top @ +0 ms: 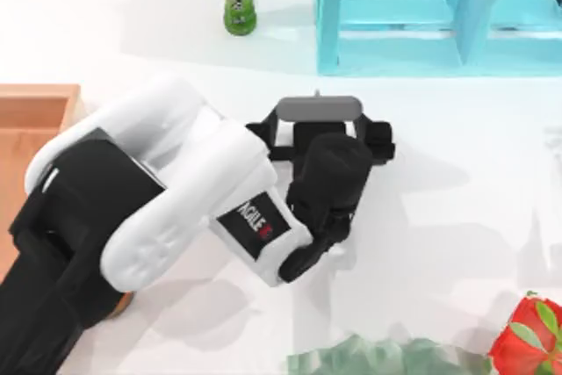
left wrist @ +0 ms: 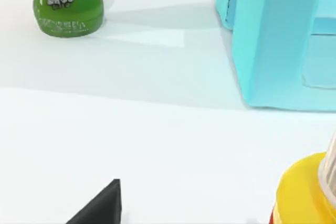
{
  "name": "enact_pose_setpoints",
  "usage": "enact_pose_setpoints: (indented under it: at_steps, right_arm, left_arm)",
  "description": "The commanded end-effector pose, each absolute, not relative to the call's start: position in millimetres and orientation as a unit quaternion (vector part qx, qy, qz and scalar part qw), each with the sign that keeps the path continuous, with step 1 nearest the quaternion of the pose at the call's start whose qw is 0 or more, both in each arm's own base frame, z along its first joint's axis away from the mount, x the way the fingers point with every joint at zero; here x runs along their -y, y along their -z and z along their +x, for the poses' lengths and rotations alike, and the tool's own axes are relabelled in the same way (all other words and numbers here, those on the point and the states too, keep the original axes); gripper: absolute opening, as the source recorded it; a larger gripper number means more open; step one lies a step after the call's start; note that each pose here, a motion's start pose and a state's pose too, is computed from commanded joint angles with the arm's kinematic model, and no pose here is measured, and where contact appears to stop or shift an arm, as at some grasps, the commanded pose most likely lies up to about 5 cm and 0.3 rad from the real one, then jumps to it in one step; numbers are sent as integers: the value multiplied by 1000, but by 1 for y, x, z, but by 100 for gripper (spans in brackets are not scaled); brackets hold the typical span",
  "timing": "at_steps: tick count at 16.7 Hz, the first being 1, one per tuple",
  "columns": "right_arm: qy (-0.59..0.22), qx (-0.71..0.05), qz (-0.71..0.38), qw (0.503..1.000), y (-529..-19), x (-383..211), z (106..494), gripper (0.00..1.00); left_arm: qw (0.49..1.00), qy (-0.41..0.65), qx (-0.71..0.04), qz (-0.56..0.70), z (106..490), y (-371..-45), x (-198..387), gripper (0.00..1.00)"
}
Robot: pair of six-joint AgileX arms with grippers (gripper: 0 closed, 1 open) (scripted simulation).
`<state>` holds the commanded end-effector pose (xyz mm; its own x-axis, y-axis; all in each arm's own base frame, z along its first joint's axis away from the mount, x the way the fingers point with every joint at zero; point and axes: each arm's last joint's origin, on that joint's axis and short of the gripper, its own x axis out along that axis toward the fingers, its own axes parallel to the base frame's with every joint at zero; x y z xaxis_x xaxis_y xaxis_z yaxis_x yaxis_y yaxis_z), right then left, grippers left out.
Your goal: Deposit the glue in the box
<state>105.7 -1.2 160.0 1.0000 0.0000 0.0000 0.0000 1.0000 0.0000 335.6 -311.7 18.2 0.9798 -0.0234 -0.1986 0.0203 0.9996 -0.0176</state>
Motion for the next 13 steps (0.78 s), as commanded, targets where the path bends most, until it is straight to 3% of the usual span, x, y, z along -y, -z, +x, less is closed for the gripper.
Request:
enact_pose_setpoints:
  at_steps: [1, 13]
  right_arm:
    - [0, 0, 0, 1000, -160, 1, 106, 100]
    - [0, 0, 0, 1000, -160, 1, 106, 100]
  left_arm:
    - [995, 11, -100, -8, 336, -18, 312, 100]
    - [995, 11, -100, -8, 336, -18, 312, 10]
